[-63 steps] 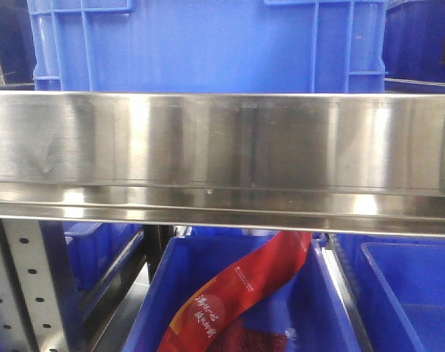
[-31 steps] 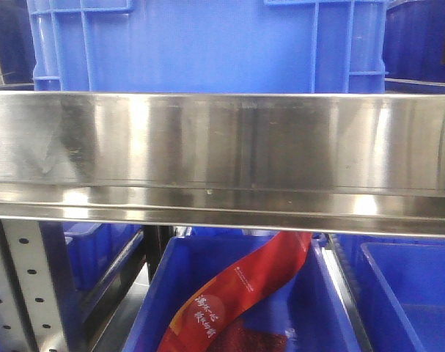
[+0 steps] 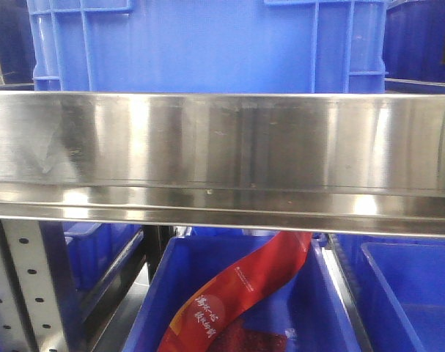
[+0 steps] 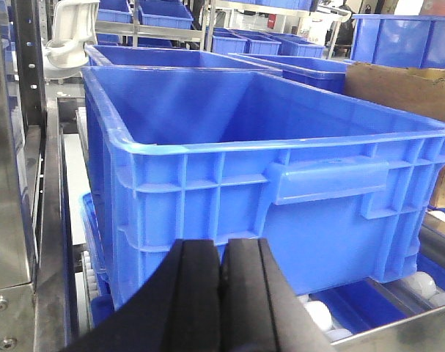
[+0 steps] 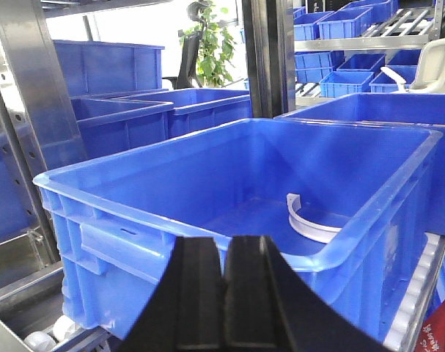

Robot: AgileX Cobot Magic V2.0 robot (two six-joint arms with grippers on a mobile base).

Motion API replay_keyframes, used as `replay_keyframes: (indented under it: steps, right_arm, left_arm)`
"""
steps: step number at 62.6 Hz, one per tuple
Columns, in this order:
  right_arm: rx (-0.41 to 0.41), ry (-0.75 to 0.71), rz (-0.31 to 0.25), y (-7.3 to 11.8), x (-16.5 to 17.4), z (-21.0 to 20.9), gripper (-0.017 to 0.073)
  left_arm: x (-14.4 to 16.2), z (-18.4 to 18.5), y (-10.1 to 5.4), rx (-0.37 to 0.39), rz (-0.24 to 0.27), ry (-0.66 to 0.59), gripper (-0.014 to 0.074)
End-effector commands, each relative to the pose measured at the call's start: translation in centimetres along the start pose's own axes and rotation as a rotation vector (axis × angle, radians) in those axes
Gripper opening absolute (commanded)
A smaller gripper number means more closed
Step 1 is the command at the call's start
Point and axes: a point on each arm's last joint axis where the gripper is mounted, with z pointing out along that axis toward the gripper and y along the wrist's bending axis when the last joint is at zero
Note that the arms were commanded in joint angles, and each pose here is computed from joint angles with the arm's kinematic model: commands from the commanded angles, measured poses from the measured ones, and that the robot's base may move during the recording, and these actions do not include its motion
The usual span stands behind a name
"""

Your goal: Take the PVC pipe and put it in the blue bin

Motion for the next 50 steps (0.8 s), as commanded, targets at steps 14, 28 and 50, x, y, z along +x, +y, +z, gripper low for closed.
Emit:
replay_keyframes:
  steps: [14,28,50]
  right_arm:
    - [0.027,-0.011,-0.078,-0.3,-0.3,-2.0,-0.0162]
    - [0.148,-0.077,-0.091,-1.9,2.5,-5.2,-0.0162]
    - [0.388,-0.061,-0.084,-4.7,11.9,-8.3,-0.0162]
  left_arm:
    - [-0.2,-0.1,0.0,0.003,-0.004,-0.029,-0.0111]
    - [-0.3,-0.1,0.0,0.002,-0.004,-0.032,-0.0111]
    - [-0.3,-0.1,0.0,0.002,-0.004,-0.032,-0.0111]
